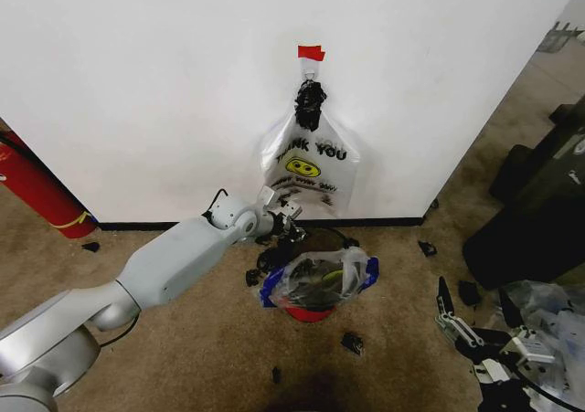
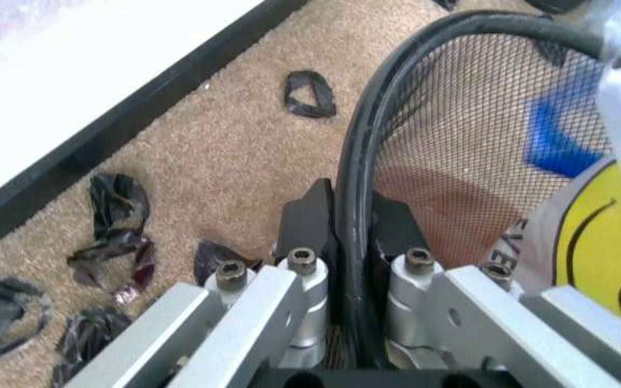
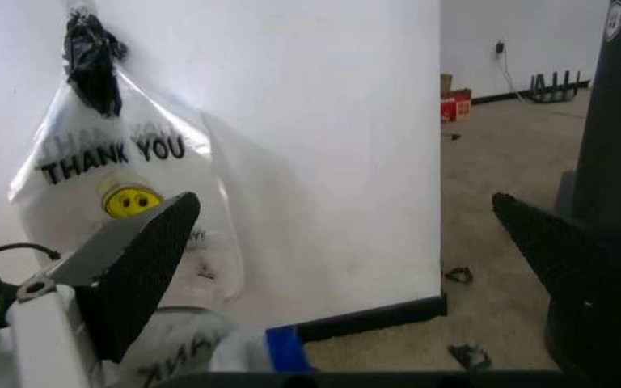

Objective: Pick up the garbage bag from the wall and place it over the trash bin.

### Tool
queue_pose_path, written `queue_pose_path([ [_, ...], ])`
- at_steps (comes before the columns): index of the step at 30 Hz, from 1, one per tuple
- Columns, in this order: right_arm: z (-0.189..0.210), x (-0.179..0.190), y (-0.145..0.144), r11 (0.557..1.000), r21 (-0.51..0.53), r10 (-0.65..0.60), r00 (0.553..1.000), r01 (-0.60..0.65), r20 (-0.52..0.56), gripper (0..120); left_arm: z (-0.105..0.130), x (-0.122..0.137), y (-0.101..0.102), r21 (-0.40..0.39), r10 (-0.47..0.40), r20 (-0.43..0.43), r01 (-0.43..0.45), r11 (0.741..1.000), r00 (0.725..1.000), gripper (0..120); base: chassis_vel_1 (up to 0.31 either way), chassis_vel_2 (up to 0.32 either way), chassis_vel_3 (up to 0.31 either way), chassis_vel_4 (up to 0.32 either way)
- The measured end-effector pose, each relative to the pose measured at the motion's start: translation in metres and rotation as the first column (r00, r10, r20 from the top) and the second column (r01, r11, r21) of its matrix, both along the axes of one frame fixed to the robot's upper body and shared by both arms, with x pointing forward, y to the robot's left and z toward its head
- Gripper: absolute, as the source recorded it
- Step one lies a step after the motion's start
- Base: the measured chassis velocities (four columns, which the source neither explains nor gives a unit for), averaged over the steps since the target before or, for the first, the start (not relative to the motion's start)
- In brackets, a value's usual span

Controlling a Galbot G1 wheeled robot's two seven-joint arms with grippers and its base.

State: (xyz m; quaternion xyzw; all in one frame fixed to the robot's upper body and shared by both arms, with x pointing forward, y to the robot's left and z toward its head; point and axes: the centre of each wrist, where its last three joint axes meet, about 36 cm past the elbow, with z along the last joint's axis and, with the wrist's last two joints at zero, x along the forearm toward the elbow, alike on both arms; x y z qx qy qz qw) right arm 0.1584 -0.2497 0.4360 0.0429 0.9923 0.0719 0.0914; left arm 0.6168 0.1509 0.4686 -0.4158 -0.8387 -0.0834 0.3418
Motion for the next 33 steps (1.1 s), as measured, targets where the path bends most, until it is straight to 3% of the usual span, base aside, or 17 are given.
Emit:
queue_pose_path([
  [8, -0.003, 0.005, -0.005, 1.000, 0.008, 0.006, 1.000, -0.005, -0.023, 100, 0.002, -0.032, 0.014, -0.067, 0.184, -0.029, -0.186, 0.980, 0.982, 2, 0.000, 0.000, 0.000, 0.000],
  [10, -0.002, 0.008, -0.007, 1.000, 0.013, 0.009, 0.999, -0.008, -0.031, 100, 0.002, -0.046, 0.025, -0.095, 0.247, -0.048, -0.251, 0.963, 0.968, 2, 0.000, 0.000, 0.000, 0.000],
  [14, -0.004, 0.014, -0.013, 1.000, 0.019, 0.015, 0.998, -0.014, -0.053, 100, 0.012, -0.078, 0.050, -0.133, 0.411, -0.079, -0.419, 0.898, 0.908, 2, 0.000, 0.000, 0.000, 0.000],
  [15, -0.004, 0.014, -0.013, 1.000, 0.019, 0.015, 0.998, -0.014, -0.053, 100, 0.012, -0.078, 0.050, -0.133, 0.411, -0.079, -0.419, 0.898, 0.908, 2, 0.000, 0.000, 0.000, 0.000],
  [22, -0.009, 0.020, -0.016, 1.000, 0.022, 0.021, 0.997, -0.020, -0.074, 100, 0.025, -0.129, 0.061, -0.195, 0.628, -0.099, -0.634, 0.748, 0.772, 2, 0.000, 0.000, 0.000, 0.000],
  [23, -0.009, 0.020, -0.016, 1.000, 0.022, 0.021, 0.997, -0.020, -0.074, 100, 0.025, -0.129, 0.061, -0.195, 0.628, -0.099, -0.634, 0.748, 0.772, 2, 0.000, 0.000, 0.000, 0.000],
  [27, -0.012, 0.020, -0.015, 0.999, 0.025, 0.025, 0.996, -0.023, -0.080, 100, 0.023, -0.165, 0.052, -0.236, 0.697, -0.123, -0.703, 0.671, 0.706, 2, 0.000, 0.000, 0.000, 0.000],
  [29, -0.012, 0.020, -0.015, 0.999, 0.026, 0.025, 0.996, -0.023, -0.081, 100, 0.021, -0.170, 0.050, -0.246, 0.706, -0.125, -0.711, 0.659, 0.697, 2, 0.000, 0.000, 0.000, 0.000],
  [30, -0.013, 0.020, -0.013, 0.999, 0.027, 0.027, 0.996, -0.025, -0.084, 100, 0.014, -0.188, 0.040, -0.280, 0.745, -0.136, -0.747, 0.603, 0.653, 2, 0.000, 0.000, 0.000, 0.000],
  [31, -0.013, 0.020, -0.013, 0.999, 0.027, 0.027, 0.996, -0.025, -0.084, 100, 0.014, -0.188, 0.040, -0.280, 0.745, -0.136, -0.747, 0.603, 0.653, 2, 0.000, 0.000, 0.000, 0.000],
  [33, -0.014, 0.019, -0.012, 0.999, 0.027, 0.029, 0.996, -0.027, -0.086, 100, 0.009, -0.200, 0.033, -0.298, 0.766, -0.148, -0.767, 0.569, 0.626, 2, 0.000, 0.000, 0.000, 0.000],
])
